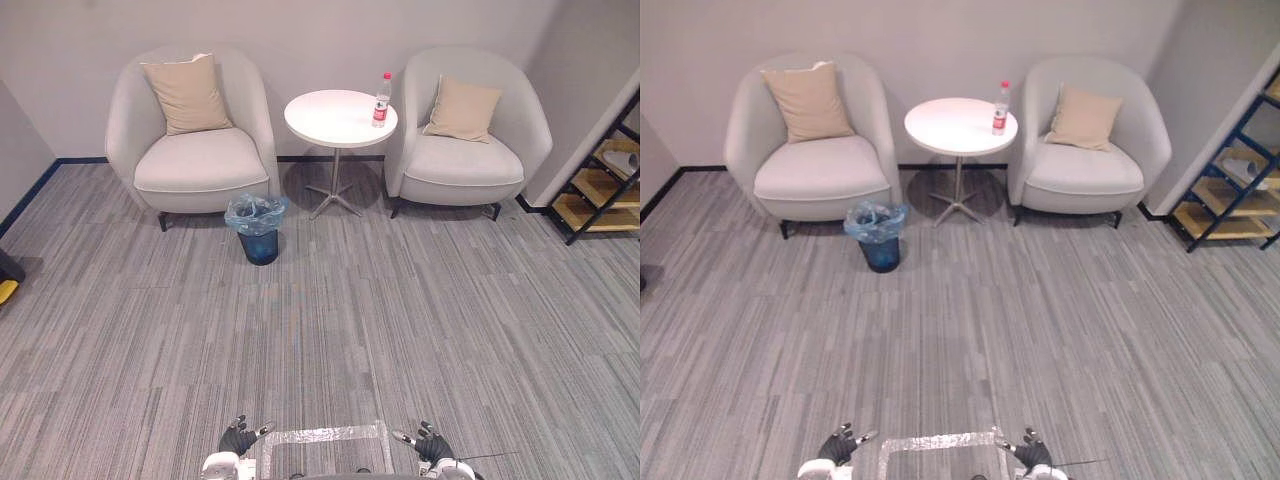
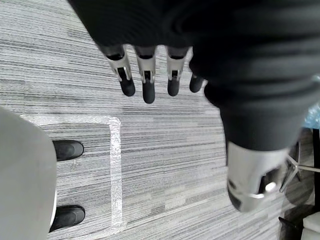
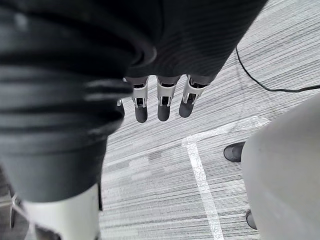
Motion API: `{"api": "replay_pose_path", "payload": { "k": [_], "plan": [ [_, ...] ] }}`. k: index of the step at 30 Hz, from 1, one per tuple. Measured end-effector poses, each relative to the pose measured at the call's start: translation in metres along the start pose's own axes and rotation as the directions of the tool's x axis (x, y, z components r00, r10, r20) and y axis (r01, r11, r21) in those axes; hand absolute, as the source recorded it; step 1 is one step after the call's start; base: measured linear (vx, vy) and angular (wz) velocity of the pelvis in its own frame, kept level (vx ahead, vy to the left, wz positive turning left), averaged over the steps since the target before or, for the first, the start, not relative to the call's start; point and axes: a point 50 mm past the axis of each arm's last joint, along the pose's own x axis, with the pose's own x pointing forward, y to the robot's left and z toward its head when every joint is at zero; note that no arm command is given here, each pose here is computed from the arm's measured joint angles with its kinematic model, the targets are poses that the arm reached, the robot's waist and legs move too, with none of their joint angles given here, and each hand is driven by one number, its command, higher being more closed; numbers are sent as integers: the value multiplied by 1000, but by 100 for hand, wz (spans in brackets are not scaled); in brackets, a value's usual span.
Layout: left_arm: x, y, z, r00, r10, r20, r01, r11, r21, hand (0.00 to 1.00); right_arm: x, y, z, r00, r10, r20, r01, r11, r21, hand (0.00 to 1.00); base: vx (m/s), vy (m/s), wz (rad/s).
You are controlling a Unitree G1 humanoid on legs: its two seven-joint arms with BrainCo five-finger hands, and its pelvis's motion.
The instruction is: Gather rubbish on tea table into small bin, then transfer packed bag to large trash can.
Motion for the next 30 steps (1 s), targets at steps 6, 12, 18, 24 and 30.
{"api": "replay_pose_path", "payload": {
  "k": [6,12,18,24,30],
  "plan": [
    [2,2,8,1000,7,25,-7,1000,-4,0,1,-3,4,1000,-5,8,5,1000,-10,0,-7,-4,-50],
    [3,1,11,1000,7,28,-7,1000,-5,0,2,-4,12,999,0,42,1,1000,-28,0,96,-39,-31],
    [5,-6,28,996,11,88,-4,997,-78,0,1,-13,18,997,-21,77,21,1000,0,0,219,-145,16],
    [5,-6,39,991,19,134,-1,991,-131,0,4,-9,28,996,-20,90,20,1000,1,0,337,-34,-51],
    [5,-3,44,988,30,153,-5,986,-165,0,5,13,23,997,34,70,-33,999,-14,0,371,102,-66]
  ]
}}
